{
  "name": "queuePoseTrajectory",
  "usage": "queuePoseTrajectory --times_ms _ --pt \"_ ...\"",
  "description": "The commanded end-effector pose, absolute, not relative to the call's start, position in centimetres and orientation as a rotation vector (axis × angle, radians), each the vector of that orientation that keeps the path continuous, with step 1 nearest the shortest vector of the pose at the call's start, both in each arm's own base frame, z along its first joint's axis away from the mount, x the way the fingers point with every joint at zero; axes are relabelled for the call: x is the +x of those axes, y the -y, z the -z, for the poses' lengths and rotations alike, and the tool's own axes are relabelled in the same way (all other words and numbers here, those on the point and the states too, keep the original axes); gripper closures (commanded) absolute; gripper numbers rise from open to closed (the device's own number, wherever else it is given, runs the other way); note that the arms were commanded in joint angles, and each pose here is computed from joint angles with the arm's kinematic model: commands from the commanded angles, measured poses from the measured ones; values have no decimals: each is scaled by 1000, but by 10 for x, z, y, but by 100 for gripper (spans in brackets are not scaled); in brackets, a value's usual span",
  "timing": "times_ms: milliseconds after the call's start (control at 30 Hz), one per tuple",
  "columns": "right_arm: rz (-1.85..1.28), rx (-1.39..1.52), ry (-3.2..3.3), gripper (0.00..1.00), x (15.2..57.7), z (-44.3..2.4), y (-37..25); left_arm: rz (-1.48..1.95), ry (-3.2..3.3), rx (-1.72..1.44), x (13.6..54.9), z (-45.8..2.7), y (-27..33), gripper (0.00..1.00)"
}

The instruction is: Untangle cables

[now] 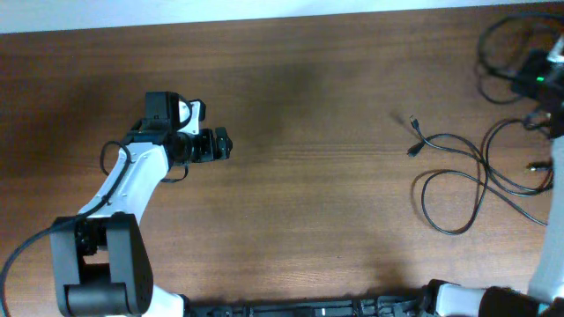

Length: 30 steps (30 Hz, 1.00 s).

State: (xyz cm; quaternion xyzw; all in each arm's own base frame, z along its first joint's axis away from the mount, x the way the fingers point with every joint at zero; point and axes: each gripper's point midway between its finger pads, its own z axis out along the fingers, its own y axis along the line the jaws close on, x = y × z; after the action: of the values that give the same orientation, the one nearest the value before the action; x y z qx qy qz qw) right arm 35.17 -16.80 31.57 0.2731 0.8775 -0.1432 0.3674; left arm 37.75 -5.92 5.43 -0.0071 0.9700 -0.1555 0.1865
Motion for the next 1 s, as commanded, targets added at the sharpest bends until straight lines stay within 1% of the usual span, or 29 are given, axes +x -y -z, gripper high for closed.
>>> queuePoseTrajectory --times_ms 0,100,133,167,233,267,300,333,433,500,533,567,633,733,767,867,900,967 --pt "344 921 -2237 96 338 -297 202 434 -2721 -36 380 -60 57 1" --pt "280 957 -2281 96 337 -277 209 434 -2721 -37 380 -59 57 1" --pt "262 958 -2301 94 339 -271 207 434 -2722 -37 380 -59 57 1" --pt "243 958 -2320 87 341 -266 205 434 -2722 -37 379 -59 57 1" --pt "207 956 -2348 82 346 -256 203 435 -2724 -37 379 -59 57 1" --pt "201 955 -2352 78 347 -254 203 435 -2725 -37 379 -59 57 1" --pt "197 956 -2363 67 348 -251 202 435 -2725 -37 379 -59 57 1" --pt "191 956 -2370 62 348 -249 201 435 -2725 -37 379 -59 57 1" --pt "131 941 -2381 58 351 -247 194 435 -2724 -37 379 -59 57 1" --pt "15 908 -2394 55 358 -246 180 435 -2723 -38 379 -59 57 1" --pt "-74 885 -2405 52 362 -245 168 442 -2721 -68 380 -60 58 1" --pt "-191 853 -2415 51 366 -244 153 451 -2714 -93 382 -61 58 1" --pt "-418 742 -2431 48 377 -244 115 478 -2674 -67 389 -67 65 1" --pt "-515 510 -2490 37 389 -240 73 489 -2607 16 403 -85 83 1" --pt "-518 414 -2518 31 392 -237 57 482 -2588 72 406 -91 91 1" --pt "-519 47 -2591 25 394 -226 2 353 -2586 168 410 -101 101 1" --pt "-473 -28 -2646 25 391 -215 -11 238 -2624 166 405 -97 95 1" --pt "-275 -50 -2784 25 377 -193 -13 22 -2709 156 388 -86 76 1"
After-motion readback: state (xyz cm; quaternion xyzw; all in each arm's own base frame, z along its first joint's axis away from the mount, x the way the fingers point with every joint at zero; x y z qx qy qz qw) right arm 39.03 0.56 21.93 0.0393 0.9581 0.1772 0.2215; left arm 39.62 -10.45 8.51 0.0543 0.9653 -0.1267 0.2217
